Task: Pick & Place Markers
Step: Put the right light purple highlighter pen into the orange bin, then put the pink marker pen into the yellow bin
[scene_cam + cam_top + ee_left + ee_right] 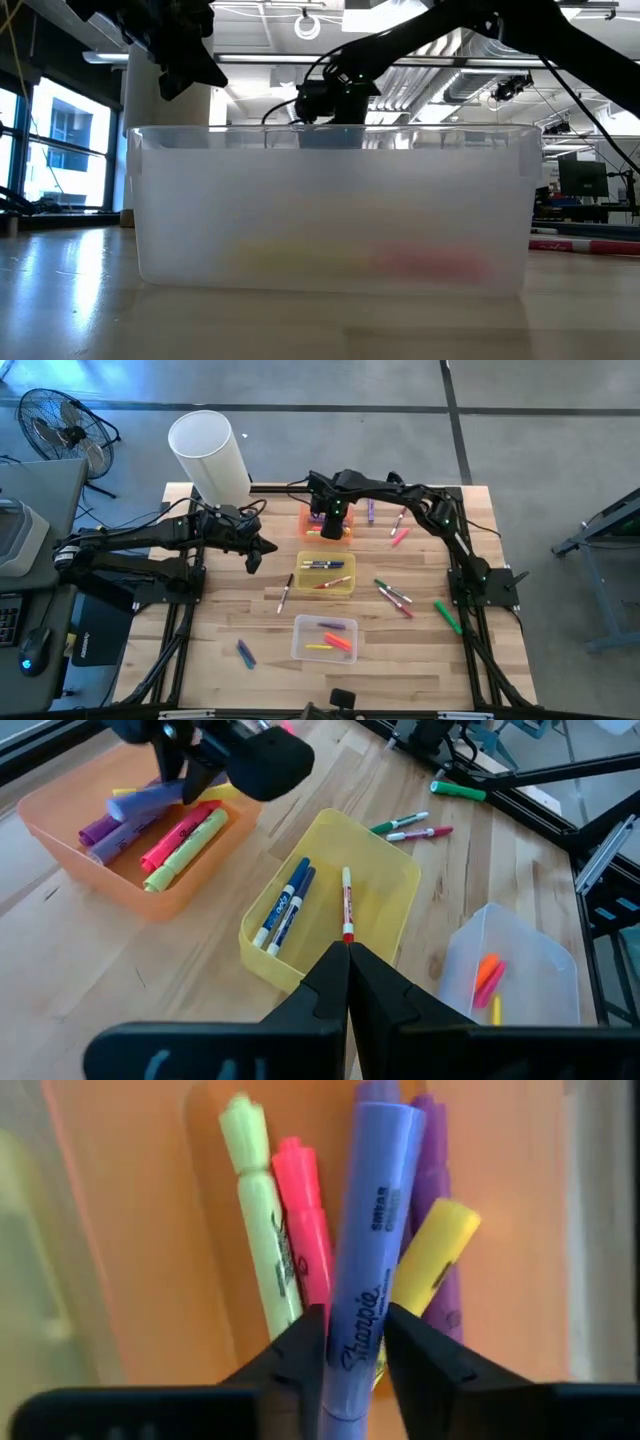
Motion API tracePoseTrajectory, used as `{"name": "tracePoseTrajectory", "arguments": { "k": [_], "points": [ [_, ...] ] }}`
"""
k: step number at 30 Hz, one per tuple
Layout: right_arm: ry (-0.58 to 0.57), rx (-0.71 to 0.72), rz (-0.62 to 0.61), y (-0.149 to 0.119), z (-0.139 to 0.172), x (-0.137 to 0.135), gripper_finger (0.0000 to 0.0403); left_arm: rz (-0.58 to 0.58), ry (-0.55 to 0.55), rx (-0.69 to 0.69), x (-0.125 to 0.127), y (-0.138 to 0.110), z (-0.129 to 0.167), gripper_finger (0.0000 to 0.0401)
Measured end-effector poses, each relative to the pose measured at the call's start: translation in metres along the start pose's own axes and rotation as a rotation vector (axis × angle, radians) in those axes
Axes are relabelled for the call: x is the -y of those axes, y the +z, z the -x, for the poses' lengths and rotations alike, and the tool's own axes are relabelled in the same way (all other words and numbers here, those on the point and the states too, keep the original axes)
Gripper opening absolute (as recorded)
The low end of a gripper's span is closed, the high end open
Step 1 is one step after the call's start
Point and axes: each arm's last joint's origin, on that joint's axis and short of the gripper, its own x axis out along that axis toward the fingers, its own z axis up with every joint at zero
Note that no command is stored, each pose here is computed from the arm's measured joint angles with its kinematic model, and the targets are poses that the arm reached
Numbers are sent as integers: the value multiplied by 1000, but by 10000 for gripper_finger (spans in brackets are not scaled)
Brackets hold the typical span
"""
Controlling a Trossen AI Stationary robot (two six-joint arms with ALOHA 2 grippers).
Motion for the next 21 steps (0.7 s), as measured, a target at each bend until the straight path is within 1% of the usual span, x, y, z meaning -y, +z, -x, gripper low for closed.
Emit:
{"name": "tracePoseTrajectory", "arguments": {
  "k": [2, 4, 6, 9, 12, 15, 16, 18, 19, 20, 21],
  "points": [
    [-5, 11, -4, 1, 4, 0, 122, 1, 0, 0, 0, 0, 0, 0],
    [-5, 12, -5, 0, 7, 0, 145, 1, 0, 0, 0, 0, 0, 0],
    [-3, 12, -9, -1, 10, 1, 155, 2, 0, -1, 0, 0, 0, 0],
    [9, 29, -25, -2, 19, 1, 151, 2, 0, -2, 0, 0, 0, 0],
    [42, 32, -92, -6, 35, 1, 126, 2, 0, -2, 0, 0, 0, 0],
    [74, 22, -145, -15, 63, -1, 87, 2, 0, -2, 0, 0, 0, 0],
    [69, 8, -156, -20, 73, -3, 69, 2, 1, -2, 0, 0, 0, 0],
    [20, -19, -159, -28, 96, -13, 28, 2, 1, -2, 0, 0, 0, 0],
    [-2, -28, -161, -33, 107, -19, 15, 2, 1, -2, 0, 0, 0, 0],
    [-22, -31, -162, -37, 118, -27, 8, 2, 2, -3, 0, 0, 0, 0],
    [-36, -32, -168, -42, 132, -35, 10, 2, 2, -3, 0, 0, 0, 0]
  ]
}}
